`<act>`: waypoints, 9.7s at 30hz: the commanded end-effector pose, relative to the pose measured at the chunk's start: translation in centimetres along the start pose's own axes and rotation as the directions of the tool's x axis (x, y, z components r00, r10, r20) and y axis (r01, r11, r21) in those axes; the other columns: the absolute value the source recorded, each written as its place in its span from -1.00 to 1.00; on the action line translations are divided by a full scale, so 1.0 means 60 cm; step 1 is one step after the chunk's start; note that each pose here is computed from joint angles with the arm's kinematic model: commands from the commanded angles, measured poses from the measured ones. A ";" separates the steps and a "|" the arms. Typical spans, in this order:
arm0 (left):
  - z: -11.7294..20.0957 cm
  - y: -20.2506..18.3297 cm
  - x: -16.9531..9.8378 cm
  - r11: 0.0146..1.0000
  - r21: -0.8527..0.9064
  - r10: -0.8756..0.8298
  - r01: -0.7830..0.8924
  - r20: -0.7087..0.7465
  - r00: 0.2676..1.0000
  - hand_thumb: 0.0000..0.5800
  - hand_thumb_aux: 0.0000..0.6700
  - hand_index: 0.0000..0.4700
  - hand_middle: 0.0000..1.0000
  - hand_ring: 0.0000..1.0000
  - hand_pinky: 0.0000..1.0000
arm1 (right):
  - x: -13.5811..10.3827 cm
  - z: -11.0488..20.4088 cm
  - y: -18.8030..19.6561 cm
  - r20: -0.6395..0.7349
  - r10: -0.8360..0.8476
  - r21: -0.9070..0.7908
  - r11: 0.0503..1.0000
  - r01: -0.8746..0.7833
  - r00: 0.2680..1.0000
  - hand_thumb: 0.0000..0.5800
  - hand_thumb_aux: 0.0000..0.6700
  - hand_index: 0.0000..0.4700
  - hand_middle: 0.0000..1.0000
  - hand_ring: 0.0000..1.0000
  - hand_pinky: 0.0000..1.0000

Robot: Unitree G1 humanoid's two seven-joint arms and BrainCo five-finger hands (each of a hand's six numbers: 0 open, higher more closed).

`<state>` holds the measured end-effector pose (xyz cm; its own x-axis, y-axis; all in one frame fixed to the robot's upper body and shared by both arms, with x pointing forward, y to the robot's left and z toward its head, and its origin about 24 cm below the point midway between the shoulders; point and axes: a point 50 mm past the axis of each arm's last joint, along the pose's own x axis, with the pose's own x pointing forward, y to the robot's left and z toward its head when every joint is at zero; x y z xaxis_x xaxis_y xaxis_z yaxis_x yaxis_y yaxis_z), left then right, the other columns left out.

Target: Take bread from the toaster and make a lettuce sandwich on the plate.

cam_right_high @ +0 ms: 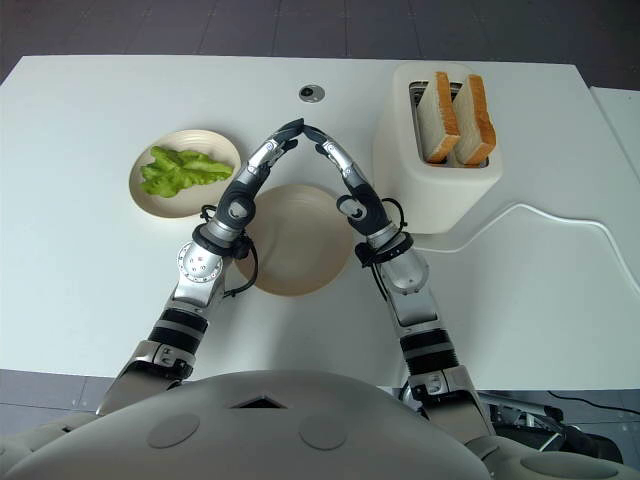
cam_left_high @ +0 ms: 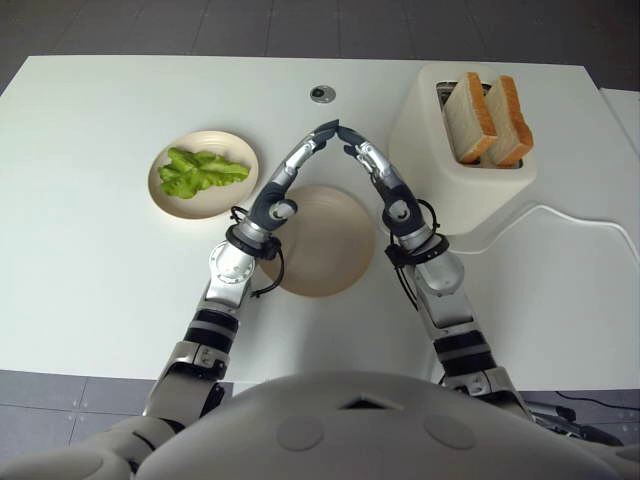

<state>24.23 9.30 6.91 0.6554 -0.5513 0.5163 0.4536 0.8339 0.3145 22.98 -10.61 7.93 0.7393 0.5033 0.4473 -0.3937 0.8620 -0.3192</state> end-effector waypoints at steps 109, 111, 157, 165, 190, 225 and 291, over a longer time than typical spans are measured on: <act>-0.114 0.245 -0.180 0.395 0.600 0.268 0.696 -0.800 0.537 0.63 0.14 0.14 -1.00 -1.00 -1.00 | -0.047 -0.049 0.031 -0.439 0.328 -0.109 0.905 -0.412 0.837 1.00 1.00 1.00 1.00 1.00 1.00; -0.115 0.238 -0.175 0.401 0.596 0.244 0.696 -0.802 0.546 0.76 0.31 0.31 -1.00 -1.00 -1.00 | -0.046 -0.053 0.027 -0.449 0.314 -0.121 0.907 -0.404 0.837 1.00 1.00 1.00 1.00 1.00 1.00; -0.019 0.013 -0.079 0.671 0.448 -0.452 0.590 -0.384 0.805 1.00 1.00 1.00 -1.00 -1.00 -1.00 | -0.004 0.016 -0.074 -0.248 -0.003 -0.325 0.942 -0.080 0.969 -1.00 -1.00 -1.00 -1.00 -1.00 -1.00; -0.020 0.092 -0.052 0.673 0.624 -0.173 0.397 -0.389 0.905 -1.00 -1.00 -1.00 -1.00 -1.00 -1.00 | -0.004 0.013 -0.069 -0.252 0.008 -0.318 0.944 -0.091 0.968 -1.00 -1.00 -1.00 -1.00 -1.00 -1.00; -0.098 0.148 -0.075 0.570 0.720 0.125 0.397 -0.553 0.824 0.85 0.45 0.45 -1.00 -1.00 -1.00 | -0.003 0.008 -0.064 -0.259 0.023 -0.311 0.945 -0.106 0.966 -1.00 -1.00 -1.00 -1.00 -1.00 -1.00; 0.004 0.107 -0.051 0.862 0.433 -0.139 0.264 -0.300 0.944 1.00 1.00 1.00 -1.00 -1.00 -1.00 | -0.004 0.008 -0.063 -0.253 0.015 -0.306 0.947 -0.095 0.967 -1.00 -1.00 -1.00 -1.00 -1.00 -1.00; 0.029 0.087 -0.026 0.909 0.373 -0.121 0.187 -0.193 0.974 -1.00 -1.00 -1.00 -1.00 -1.00 -1.00 | -0.064 0.078 -0.303 -0.549 -0.237 -0.791 0.458 -0.406 0.802 -1.00 -1.00 -1.00 -1.00 -1.00 -1.00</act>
<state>24.57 14.15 9.41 0.6897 -0.6480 0.3232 0.3121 0.6687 0.6748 24.72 -27.96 16.70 0.9871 0.1588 0.0216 -0.0034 0.1554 -0.9878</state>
